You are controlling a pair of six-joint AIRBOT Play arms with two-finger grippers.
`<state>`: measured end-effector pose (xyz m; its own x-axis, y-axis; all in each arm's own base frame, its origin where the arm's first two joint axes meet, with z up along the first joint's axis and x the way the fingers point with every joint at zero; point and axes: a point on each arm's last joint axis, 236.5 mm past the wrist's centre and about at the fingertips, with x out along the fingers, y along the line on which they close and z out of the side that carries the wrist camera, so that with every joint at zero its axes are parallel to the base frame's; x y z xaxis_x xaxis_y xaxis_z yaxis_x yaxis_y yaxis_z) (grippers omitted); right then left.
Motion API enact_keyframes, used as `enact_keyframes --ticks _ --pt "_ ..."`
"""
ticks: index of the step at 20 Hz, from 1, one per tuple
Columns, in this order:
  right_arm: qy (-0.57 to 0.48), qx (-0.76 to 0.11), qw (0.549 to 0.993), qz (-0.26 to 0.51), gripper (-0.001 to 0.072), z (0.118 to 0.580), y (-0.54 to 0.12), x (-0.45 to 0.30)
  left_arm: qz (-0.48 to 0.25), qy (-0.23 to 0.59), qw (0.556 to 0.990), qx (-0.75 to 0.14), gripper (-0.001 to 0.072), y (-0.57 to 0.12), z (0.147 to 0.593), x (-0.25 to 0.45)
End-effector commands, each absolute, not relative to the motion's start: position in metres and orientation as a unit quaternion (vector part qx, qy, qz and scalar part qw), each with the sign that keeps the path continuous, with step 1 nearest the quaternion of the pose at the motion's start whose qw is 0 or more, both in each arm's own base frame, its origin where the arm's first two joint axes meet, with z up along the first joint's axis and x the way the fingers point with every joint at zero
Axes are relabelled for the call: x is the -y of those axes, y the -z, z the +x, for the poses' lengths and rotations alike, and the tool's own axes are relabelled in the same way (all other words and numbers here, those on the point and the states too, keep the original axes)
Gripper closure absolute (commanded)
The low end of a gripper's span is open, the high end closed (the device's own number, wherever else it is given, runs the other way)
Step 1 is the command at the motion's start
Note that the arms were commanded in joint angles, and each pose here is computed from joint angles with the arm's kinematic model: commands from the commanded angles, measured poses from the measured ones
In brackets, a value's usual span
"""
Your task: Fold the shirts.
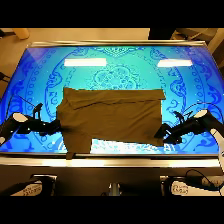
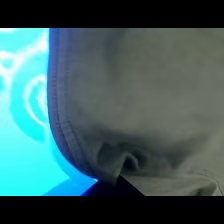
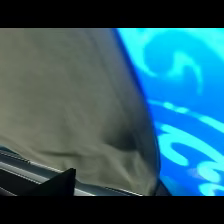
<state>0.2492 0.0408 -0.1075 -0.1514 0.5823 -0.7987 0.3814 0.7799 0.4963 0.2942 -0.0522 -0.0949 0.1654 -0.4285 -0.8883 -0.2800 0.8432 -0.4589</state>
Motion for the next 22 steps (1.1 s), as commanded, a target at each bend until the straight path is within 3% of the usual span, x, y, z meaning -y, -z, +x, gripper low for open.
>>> enact_keyframes --ticks 1,2,5,7,9,11,13,15,18,22 --pt "-0.104 -0.751 0.588 0.283 0.0456 0.253 0.12 -0.059 -0.276 0.062 0.719 -0.635 0.068 0.08 0.294 0.056" --pt "-0.109 -0.752 0.592 0.269 0.0686 0.256 0.117 -0.063 -0.275 0.066 0.722 -0.632 0.068 0.073 0.295 0.056" --pt "-0.128 -0.702 0.654 0.249 0.0689 0.299 0.065 -0.059 -0.25 0.08 0.774 -0.577 0.0681 0.013 0.327 0.042" --pt "-0.138 -0.598 0.764 0.197 0.069 0.354 -0.026 -0.044 -0.217 0.09 0.853 -0.466 0.0681 -0.089 0.368 0.028" --pt "-0.127 -0.415 0.892 0.127 0.069 0.398 -0.177 -0.026 -0.161 0.109 0.931 -0.307 0.0681 -0.242 0.382 0.026" --pt "-0.092 -0.187 0.977 0.048 0.069 0.378 -0.357 -0.013 -0.097 0.123 0.979 -0.128 0.0681 -0.405 0.344 0.034" --pt "-0.046 -0.004 0.999 -0.012 0.0689 0.303 -0.488 -0.008 -0.05 0.13 0.99 0.019 0.0681 -0.521 0.273 0.05" --pt "-0.019 0.06 0.998 -0.019 0.0689 0.24 -0.528 -0.009 -0.06 0.139 0.984 0.09 0.0681 -0.571 0.214 0.065" --pt "-0.011 0.019 1.0 -0.009 0.0689 0.207 -0.508 -0.011 -0.036 0.118 0.986 0.108 0.0681 -0.576 0.178 0.064" --pt "-0.006 -0.025 1.0 -0.011 0.0689 0.212 -0.488 -0.008 -0.016 0.078 0.996 0.03 0.0681 -0.538 0.198 0.045"
